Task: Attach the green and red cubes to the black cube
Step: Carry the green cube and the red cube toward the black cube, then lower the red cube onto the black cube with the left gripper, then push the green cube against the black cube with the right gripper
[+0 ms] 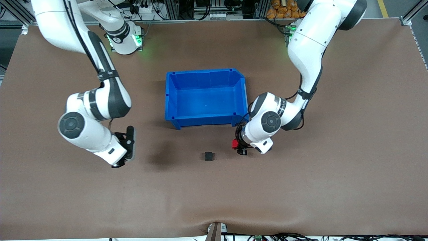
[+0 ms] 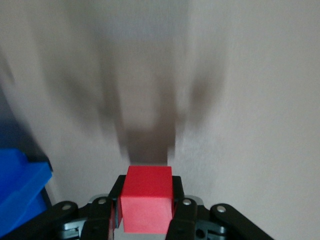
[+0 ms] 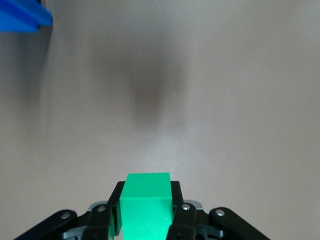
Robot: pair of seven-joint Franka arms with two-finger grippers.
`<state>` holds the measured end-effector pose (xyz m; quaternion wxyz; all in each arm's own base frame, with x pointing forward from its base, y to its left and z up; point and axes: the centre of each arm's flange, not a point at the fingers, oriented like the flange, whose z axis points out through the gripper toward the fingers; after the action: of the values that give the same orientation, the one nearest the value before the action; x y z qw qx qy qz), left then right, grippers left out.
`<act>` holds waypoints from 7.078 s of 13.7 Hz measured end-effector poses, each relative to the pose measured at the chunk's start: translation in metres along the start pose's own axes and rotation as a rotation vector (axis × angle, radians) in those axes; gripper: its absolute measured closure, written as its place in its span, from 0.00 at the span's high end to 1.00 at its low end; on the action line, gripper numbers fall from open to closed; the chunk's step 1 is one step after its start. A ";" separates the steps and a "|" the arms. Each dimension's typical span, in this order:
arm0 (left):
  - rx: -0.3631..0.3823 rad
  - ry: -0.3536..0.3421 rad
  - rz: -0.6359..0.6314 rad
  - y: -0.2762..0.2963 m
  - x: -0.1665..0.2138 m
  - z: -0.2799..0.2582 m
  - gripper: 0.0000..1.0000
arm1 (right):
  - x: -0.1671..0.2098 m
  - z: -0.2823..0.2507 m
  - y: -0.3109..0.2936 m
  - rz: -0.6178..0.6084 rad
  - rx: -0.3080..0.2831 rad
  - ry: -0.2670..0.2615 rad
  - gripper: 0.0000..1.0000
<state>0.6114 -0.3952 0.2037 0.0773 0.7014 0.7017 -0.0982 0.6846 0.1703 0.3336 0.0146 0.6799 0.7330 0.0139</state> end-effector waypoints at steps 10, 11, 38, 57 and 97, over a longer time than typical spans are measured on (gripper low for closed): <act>-0.033 -0.030 0.007 0.013 -0.023 0.022 0.39 | 0.129 0.038 -0.010 0.112 -0.007 0.003 0.39; -0.037 -0.033 0.009 0.014 -0.025 0.023 0.39 | 0.137 0.043 -0.010 0.126 -0.014 0.006 0.39; -0.094 -0.075 0.036 0.028 -0.052 0.041 0.39 | 0.186 0.090 0.012 0.231 -0.067 0.039 0.39; -0.112 -0.087 0.045 0.029 -0.059 0.043 0.39 | 0.208 0.102 0.009 0.275 -0.082 0.063 0.39; -0.163 -0.117 0.027 0.018 -0.081 0.052 0.39 | 0.243 0.136 -0.015 0.380 0.055 0.126 0.39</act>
<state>0.6279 -0.4864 0.1730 0.1760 0.6954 0.6920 -0.0805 0.6573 0.4115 0.1969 -0.0528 0.8040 0.5909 0.0391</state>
